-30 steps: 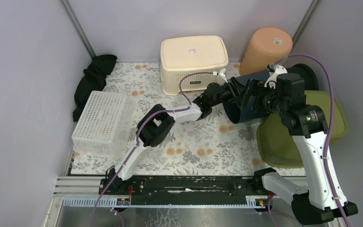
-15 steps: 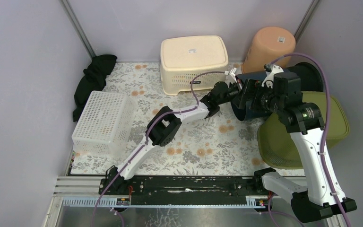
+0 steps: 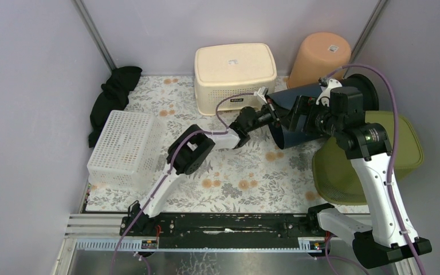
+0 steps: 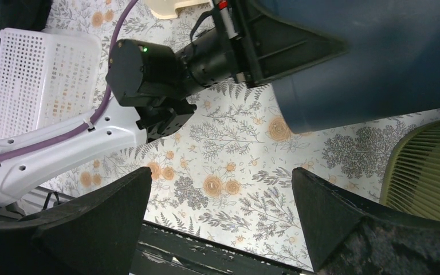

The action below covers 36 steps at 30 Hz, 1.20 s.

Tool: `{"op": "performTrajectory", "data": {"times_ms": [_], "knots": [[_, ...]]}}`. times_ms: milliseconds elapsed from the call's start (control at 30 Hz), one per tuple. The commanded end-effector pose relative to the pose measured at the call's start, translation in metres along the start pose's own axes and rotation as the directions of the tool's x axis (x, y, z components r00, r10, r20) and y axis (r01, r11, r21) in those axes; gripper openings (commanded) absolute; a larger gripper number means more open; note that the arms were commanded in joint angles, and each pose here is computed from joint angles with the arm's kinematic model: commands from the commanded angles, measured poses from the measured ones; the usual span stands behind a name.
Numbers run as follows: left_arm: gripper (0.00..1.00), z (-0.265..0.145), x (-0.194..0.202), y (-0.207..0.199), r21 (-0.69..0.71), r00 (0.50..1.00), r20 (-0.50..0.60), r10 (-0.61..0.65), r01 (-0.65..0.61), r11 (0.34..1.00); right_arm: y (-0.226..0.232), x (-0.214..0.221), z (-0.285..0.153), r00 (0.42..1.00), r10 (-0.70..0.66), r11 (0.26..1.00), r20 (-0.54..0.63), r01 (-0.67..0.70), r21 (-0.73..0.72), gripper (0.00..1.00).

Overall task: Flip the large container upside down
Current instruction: Turn the container upside down at the center of the board.

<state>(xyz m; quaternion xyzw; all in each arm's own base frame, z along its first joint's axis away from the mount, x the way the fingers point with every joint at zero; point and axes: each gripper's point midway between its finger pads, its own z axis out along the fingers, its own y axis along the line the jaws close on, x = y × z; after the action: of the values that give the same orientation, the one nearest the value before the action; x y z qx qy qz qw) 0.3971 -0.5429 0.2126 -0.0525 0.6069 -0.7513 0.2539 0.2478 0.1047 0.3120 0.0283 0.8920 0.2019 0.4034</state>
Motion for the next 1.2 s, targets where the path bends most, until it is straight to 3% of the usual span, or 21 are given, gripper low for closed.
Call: {"op": "performTrajectory", "data": {"times_ms": [0, 233, 533, 800, 967, 1167], "knots": [[0.00, -0.032, -0.068, -0.057, 0.219, 0.974, 0.225, -0.001, -0.049, 0.974, 0.012, -0.021, -0.014, 0.997, -0.021, 0.999, 0.072, 0.024, -0.039, 1.00], [0.00, -0.063, -0.071, -0.059, 0.358, 0.965, 0.242, -0.104, 0.011, 0.934, 0.013, -0.024, -0.023, 0.996, -0.021, 0.999, 0.085, 0.023, -0.032, 1.00], [0.00, -0.081, -0.070, -0.065, 0.328, 0.967, 0.240, -0.080, -0.003, 0.945, 0.007, -0.032, -0.026, 0.994, -0.032, 0.999, 0.102, 0.032, 0.010, 1.00], [0.00, -0.107, -0.079, -0.055, 0.255, 0.958, 0.277, -0.073, 0.000, 0.967, 0.001, -0.067, -0.021, 0.987, -0.040, 0.995, 0.154, 0.025, 0.099, 1.00], [0.00, -0.127, -0.085, -0.060, 0.216, 0.957, 0.284, -0.059, -0.004, 0.976, 0.002, -0.060, -0.011, 0.991, -0.025, 0.997, 0.129, 0.015, 0.078, 1.00], [0.00, -0.150, -0.080, -0.061, 0.172, 0.969, 0.240, -0.049, 0.007, 0.985, -0.013, -0.059, 0.001, 0.992, -0.035, 0.988, 0.122, 0.016, 0.151, 1.00]]}}
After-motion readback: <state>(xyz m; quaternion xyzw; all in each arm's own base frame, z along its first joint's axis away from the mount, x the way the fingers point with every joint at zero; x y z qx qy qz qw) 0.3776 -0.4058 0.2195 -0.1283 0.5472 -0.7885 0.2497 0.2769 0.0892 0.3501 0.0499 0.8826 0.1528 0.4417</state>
